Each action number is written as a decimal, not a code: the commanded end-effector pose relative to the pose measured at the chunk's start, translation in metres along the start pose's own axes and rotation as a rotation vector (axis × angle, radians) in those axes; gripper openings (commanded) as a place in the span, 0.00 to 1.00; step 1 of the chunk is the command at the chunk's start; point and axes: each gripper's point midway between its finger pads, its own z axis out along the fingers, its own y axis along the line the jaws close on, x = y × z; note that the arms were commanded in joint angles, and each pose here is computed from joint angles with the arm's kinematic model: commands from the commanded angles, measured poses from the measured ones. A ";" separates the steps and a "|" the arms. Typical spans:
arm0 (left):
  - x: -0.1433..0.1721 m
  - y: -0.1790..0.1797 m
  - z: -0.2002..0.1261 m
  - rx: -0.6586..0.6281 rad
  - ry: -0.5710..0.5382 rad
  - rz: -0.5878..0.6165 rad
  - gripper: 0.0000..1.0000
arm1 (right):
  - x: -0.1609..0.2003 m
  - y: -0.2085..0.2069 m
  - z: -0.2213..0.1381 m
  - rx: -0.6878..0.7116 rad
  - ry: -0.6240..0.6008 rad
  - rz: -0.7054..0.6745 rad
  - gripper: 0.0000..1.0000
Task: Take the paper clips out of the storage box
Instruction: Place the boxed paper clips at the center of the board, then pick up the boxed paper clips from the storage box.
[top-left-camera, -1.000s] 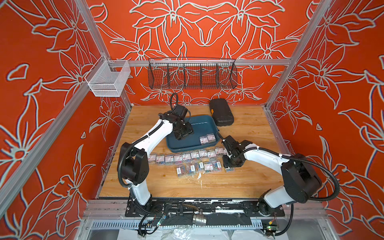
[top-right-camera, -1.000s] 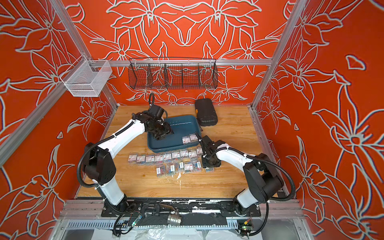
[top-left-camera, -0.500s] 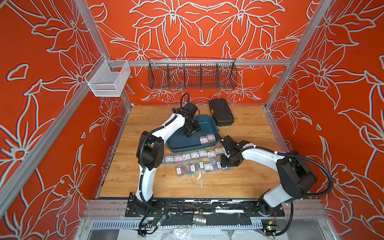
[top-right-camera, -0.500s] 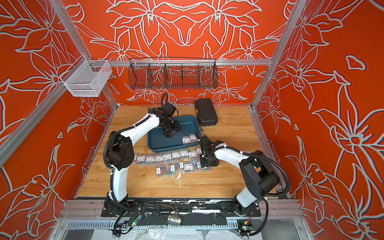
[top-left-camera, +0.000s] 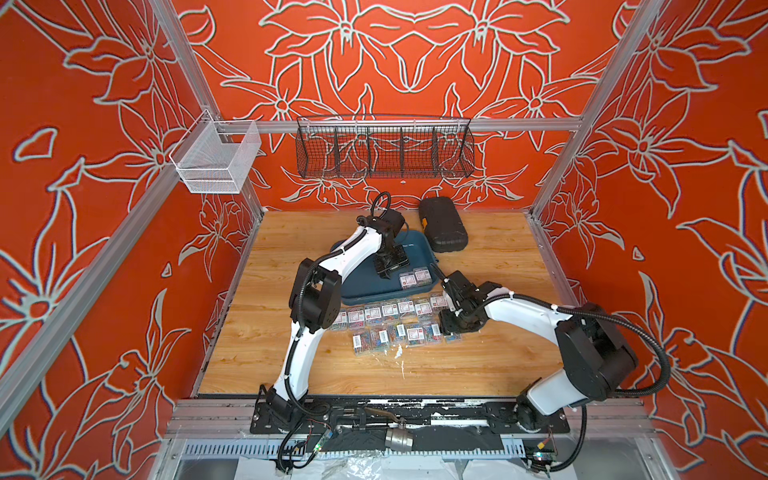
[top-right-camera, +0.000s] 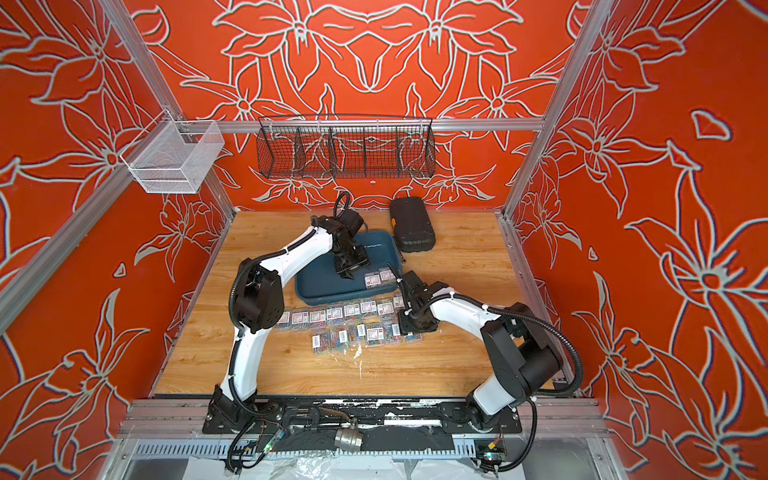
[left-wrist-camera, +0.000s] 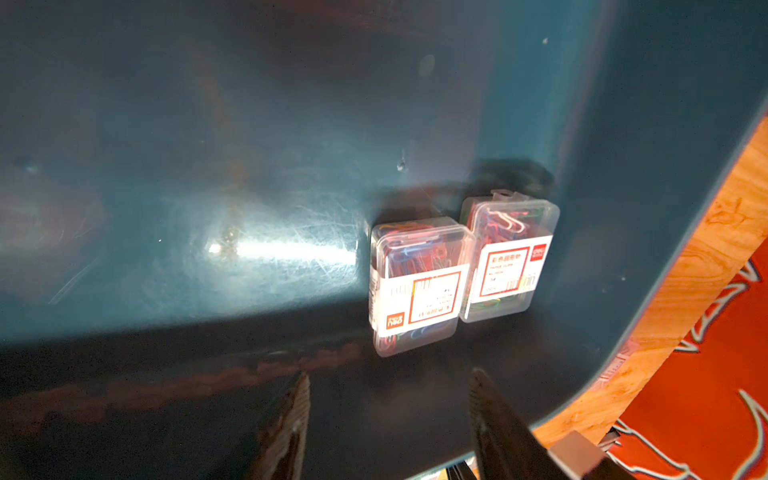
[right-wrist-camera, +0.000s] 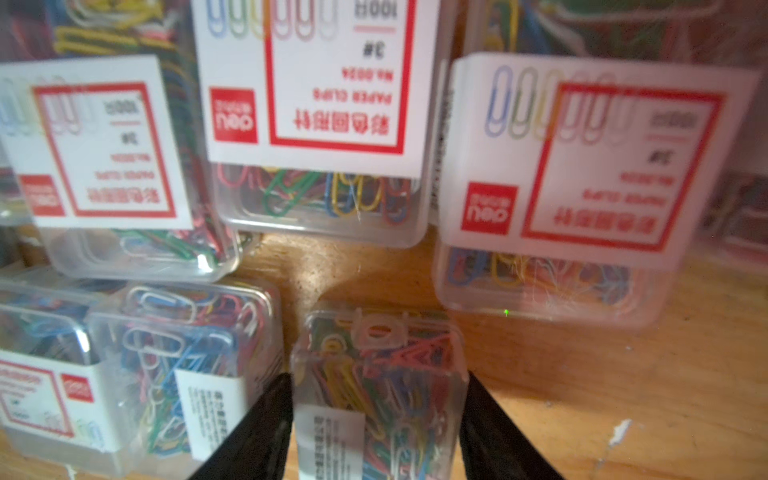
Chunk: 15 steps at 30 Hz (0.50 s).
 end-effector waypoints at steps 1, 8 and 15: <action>0.008 0.002 0.005 -0.033 0.024 -0.006 0.60 | 0.001 -0.001 -0.012 -0.013 -0.022 -0.003 0.65; 0.012 0.001 0.015 -0.068 0.026 0.000 0.59 | -0.007 -0.007 -0.042 0.013 -0.095 -0.026 0.69; 0.012 -0.003 0.029 -0.094 -0.003 0.004 0.60 | -0.037 -0.023 -0.109 0.123 -0.311 -0.099 0.72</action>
